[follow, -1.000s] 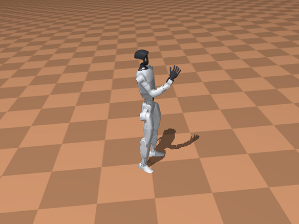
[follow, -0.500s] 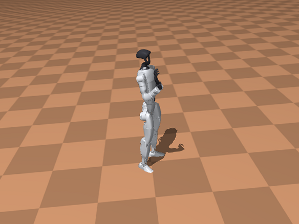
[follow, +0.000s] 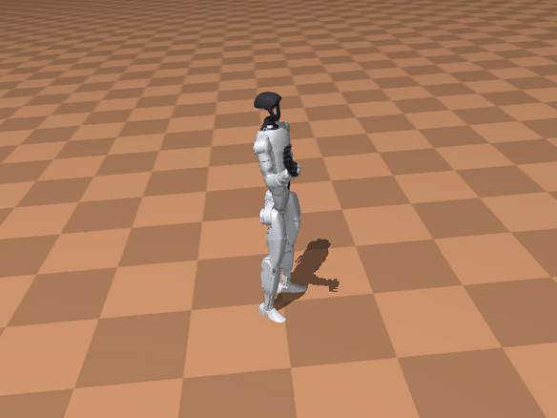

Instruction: Upper body actions

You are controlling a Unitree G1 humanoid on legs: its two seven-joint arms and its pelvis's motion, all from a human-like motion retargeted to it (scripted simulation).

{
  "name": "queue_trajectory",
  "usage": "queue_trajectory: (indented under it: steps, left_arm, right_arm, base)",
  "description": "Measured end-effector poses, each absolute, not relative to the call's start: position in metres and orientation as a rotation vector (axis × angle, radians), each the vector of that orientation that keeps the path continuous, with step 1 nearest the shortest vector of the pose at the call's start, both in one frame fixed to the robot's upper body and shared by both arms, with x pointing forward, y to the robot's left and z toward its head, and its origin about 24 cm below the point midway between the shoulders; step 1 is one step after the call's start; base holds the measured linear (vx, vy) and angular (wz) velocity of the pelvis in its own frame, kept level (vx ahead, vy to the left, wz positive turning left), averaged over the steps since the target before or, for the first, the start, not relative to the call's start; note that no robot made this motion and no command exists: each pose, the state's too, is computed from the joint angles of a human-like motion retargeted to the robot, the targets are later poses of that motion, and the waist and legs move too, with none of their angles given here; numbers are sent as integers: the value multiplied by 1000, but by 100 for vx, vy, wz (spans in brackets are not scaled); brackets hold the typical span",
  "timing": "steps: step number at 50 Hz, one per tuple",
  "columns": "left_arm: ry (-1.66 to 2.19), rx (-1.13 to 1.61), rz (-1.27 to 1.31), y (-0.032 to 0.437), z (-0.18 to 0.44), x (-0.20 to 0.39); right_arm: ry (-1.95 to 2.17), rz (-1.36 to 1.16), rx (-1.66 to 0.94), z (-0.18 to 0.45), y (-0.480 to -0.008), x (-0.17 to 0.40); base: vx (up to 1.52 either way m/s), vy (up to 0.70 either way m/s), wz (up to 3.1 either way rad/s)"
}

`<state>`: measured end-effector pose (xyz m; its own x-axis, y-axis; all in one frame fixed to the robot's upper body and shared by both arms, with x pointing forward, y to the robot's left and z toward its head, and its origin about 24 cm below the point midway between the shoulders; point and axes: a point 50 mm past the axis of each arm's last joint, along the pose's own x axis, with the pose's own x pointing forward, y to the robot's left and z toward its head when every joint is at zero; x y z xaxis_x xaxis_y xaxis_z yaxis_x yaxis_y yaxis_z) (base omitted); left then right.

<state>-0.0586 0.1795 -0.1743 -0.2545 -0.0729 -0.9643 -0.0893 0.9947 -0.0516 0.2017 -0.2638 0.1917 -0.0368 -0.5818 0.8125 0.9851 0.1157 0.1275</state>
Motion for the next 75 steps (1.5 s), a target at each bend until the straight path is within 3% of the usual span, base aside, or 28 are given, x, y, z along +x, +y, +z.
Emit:
queue_trajectory:
  steps: [15,20,27,35,45,50,55,62,70,75]
  left_arm:
    - [1837,-115,28,182,-174,-61]
    - [1841,-97,22,184,-173,-61]
    - [1840,-127,43,182,-173,-62]
    - [1831,-118,44,184,-174,-59]
    - [1830,-157,73,181,-174,-62]
    - [1824,-127,46,183,-174,-57]
    - [1816,-110,33,182,-175,-54]
    - [1816,-130,36,180,-175,-56]
    - [1814,-122,18,178,-175,-56]
    - [1821,-119,10,177,-175,-59]
  right_arm:
    - [-1019,-511,-478,196,-168,229]
    - [-945,-368,-619,198,-149,256]
    - [-526,-62,-878,165,-129,319]
    - [-595,-175,-864,166,-137,315]
    - [-644,-124,-845,163,-134,304]
    - [-758,-153,-877,149,-141,284]
    - [-621,-97,-914,92,-151,264]
    - [22,213,-1044,-40,-167,216]
    - [943,655,-1414,-151,-213,114]
    - [1476,726,-1141,-177,-207,14]
  base:
    - [0,0,0]
    - [0,0,0]
    - [0,2,3]
    - [1,-1,12]
    - [0,0,7]
    - [0,-1,-3]
    - [0,-1,-2]
    - [0,-1,2]
    - [0,0,0]
    - [0,0,0]
